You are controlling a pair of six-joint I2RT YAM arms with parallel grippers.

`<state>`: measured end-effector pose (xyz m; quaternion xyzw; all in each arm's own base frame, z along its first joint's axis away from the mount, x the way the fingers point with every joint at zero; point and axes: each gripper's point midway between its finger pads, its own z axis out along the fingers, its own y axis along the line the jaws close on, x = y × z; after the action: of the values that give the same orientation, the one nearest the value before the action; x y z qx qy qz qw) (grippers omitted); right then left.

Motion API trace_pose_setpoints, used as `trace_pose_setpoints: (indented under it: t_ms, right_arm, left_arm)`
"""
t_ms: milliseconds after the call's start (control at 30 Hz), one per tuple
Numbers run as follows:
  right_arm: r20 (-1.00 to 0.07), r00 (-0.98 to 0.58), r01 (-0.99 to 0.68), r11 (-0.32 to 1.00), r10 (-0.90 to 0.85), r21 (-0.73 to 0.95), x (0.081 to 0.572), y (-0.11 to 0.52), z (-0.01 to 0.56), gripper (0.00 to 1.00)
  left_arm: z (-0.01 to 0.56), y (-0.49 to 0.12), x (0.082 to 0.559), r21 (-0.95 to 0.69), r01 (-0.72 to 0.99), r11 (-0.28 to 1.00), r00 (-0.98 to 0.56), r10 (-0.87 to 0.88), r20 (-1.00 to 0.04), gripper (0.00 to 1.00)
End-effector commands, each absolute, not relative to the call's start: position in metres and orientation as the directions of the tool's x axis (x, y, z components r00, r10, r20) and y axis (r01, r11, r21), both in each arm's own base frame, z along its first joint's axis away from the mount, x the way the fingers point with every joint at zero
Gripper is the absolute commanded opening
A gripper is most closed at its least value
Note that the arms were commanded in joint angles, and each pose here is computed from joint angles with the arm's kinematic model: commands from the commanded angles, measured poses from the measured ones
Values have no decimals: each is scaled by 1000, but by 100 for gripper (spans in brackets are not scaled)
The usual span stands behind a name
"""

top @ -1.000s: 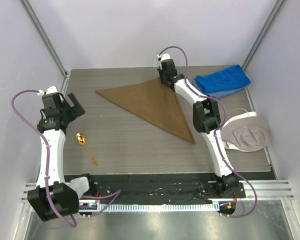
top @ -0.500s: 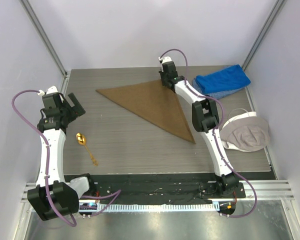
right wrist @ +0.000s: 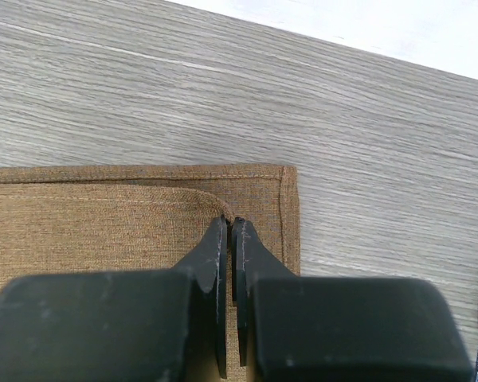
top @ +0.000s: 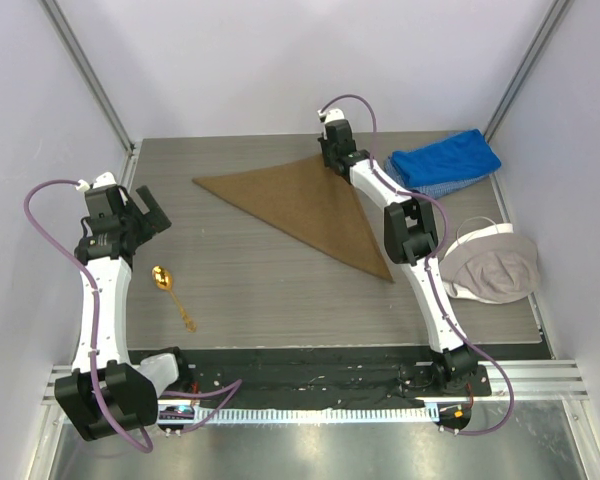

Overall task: Fold the napkin, place the utensils inside, and roll it up
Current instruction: Fold the napkin

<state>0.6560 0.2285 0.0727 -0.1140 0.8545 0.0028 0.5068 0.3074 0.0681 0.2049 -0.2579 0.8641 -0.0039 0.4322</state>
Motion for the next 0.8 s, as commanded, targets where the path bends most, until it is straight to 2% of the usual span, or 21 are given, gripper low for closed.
trace_pose_setpoints:
  t_ms: [0,100,167,233,267,333,367,467,533,567,633,667,733,767]
  right_arm:
    - [-907,-385,-148,981,-173,-125,673,221,100,1]
    - [-908,-382,-145,981,-172,-125,672,220,104,14]
    - [-913,-372,-149,981,-168,-120,670,221,115,31]
    - [-920,-358,-156,981,-162,-113,669,222,128,40]
    - [-927,-342,-156,982,-157,-109,667,221,143,48]
    - [-934,-322,-169,981,-152,-101,664,223,161,54]
    - [-941,-305,-174,980,-146,-96,659,222,179,60]
    - [-939,-319,-215,975,-128,-60,642,226,190,65]
    - [-950,-298,-238,971,-96,-24,627,227,220,67]
    - [-935,-346,-272,962,-80,19,614,232,203,68]
    - [-943,-333,-291,952,-3,100,596,236,229,68]
    - [-925,-380,-311,942,-1,127,583,239,210,68]
    - [-922,-382,-342,918,61,202,566,245,225,68]
    - [-904,-422,-339,913,66,225,556,245,207,69]
  left_arm:
    - [211,68,315,-253,-430,867,-464,-453,-761,100]
    - [209,68,315,-251,-431,867,-469,-452,-758,100]
    - [207,68,315,-246,-430,869,-477,-450,-755,100]
    - [204,68,315,-242,-434,868,-482,-451,-751,100]
    - [200,69,315,-241,-439,865,-489,-455,-744,100]
    - [193,68,314,-238,-444,864,-503,-460,-732,100]
    - [188,68,313,-239,-453,859,-510,-469,-721,100]
    - [172,67,306,-235,-485,843,-537,-499,-680,100]
    - [156,70,294,-209,-532,821,-550,-522,-652,100]
    - [149,71,286,-194,-554,810,-557,-533,-637,100]
    - [133,76,269,-157,-614,773,-549,-561,-620,100]
    - [128,77,262,-147,-635,759,-546,-575,-609,100]
    - [111,75,246,-138,-676,724,-538,-613,-578,100]
    - [106,73,242,-140,-688,712,-535,-629,-564,100]
